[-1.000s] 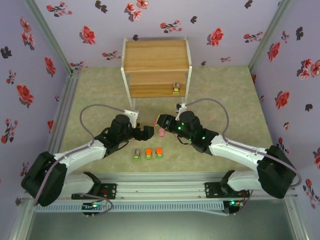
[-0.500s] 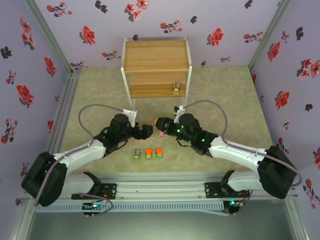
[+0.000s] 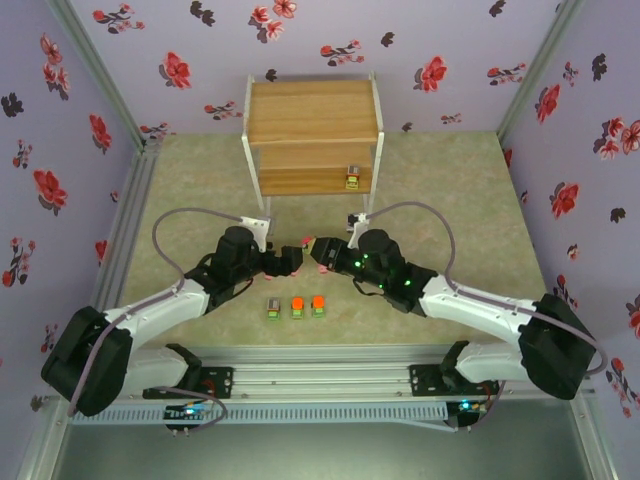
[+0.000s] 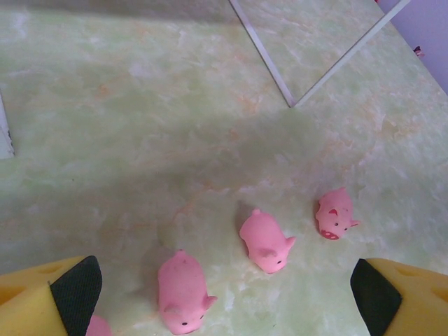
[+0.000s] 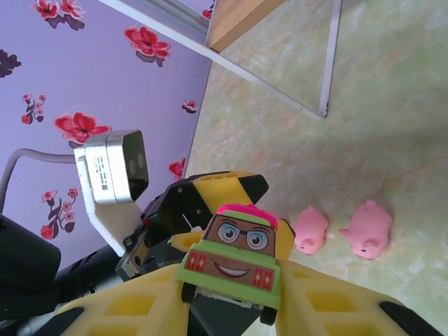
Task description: Place and organize the plastic toys onto the shelf
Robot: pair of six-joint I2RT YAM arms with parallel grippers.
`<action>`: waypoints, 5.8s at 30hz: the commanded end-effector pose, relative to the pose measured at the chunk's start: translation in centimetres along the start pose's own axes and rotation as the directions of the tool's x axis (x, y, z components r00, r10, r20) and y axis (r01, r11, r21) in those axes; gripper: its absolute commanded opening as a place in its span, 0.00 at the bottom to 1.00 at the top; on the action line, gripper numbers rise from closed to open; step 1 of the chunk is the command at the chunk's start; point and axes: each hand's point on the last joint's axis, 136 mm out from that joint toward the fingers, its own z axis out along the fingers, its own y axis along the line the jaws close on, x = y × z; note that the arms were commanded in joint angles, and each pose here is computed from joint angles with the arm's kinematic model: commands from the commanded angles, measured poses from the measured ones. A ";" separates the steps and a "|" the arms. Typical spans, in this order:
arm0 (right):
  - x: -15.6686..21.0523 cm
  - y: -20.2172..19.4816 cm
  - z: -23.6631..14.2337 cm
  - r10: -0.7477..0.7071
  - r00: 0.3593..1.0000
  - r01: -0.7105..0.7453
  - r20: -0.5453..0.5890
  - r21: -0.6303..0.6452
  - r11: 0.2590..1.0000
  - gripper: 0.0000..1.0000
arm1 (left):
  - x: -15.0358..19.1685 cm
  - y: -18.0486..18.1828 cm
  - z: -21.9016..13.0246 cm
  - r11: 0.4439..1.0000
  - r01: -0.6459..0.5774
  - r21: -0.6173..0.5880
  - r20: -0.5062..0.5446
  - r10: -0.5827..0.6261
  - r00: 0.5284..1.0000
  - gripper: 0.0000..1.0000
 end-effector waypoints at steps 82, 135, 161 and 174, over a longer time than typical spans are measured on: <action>-1.7 -0.5 -3.3 -0.063 0.986 0.083 0.157 -0.119 0.989 0.08 | -3.5 -10.0 -2.4 0.593 0.308 0.744 -0.177 -0.271 0.946 0.66; -1.1 0.4 -1.2 0.086 0.992 -0.046 0.096 -0.356 0.933 0.08 | -4.7 -9.8 -3.3 0.583 0.309 0.751 -0.161 -0.291 0.943 0.50; -0.9 0.4 -0.5 0.111 0.991 -0.074 0.076 -0.384 0.920 0.08 | -4.6 -9.8 -3.1 0.581 0.319 0.749 -0.173 -0.293 0.940 0.41; -0.7 -0.5 -1.0 0.084 0.994 -0.057 0.071 -0.319 0.946 0.21 | -4.5 -9.7 -3.0 0.584 0.315 0.748 -0.170 -0.290 0.942 0.32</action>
